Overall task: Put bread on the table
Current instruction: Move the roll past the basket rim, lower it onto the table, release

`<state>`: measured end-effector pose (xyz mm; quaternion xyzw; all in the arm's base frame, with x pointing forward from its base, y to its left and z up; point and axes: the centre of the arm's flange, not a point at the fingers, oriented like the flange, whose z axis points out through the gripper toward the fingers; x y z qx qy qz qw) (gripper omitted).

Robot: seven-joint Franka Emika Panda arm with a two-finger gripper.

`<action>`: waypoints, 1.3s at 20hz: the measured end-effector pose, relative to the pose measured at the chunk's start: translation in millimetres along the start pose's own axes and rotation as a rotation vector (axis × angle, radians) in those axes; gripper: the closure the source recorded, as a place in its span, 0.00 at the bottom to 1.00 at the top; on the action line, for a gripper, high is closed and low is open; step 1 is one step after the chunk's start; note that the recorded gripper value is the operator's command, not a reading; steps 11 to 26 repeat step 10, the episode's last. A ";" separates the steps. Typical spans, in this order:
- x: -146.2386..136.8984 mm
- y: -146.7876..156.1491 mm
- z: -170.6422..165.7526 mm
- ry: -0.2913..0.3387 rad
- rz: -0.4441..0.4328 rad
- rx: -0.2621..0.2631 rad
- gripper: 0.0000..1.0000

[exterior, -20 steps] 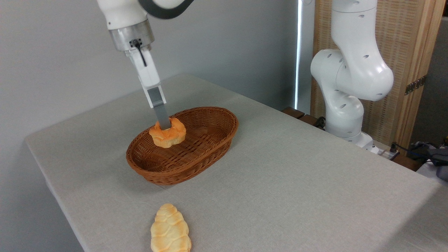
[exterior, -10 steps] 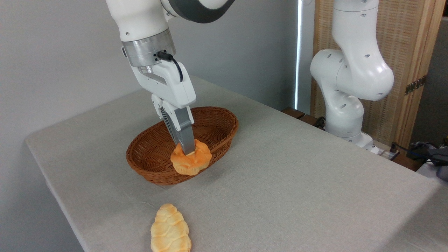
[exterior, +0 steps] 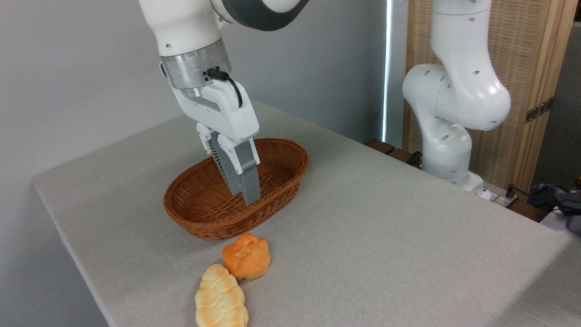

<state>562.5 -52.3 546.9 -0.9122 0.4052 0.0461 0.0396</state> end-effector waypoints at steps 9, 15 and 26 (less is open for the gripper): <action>-2.4 -19.2 -10.8 0.183 -0.079 -0.035 0.00; -3.2 -20.9 -11.5 0.200 -0.088 -0.043 0.00; -3.2 -20.9 -11.5 0.200 -0.088 -0.043 0.00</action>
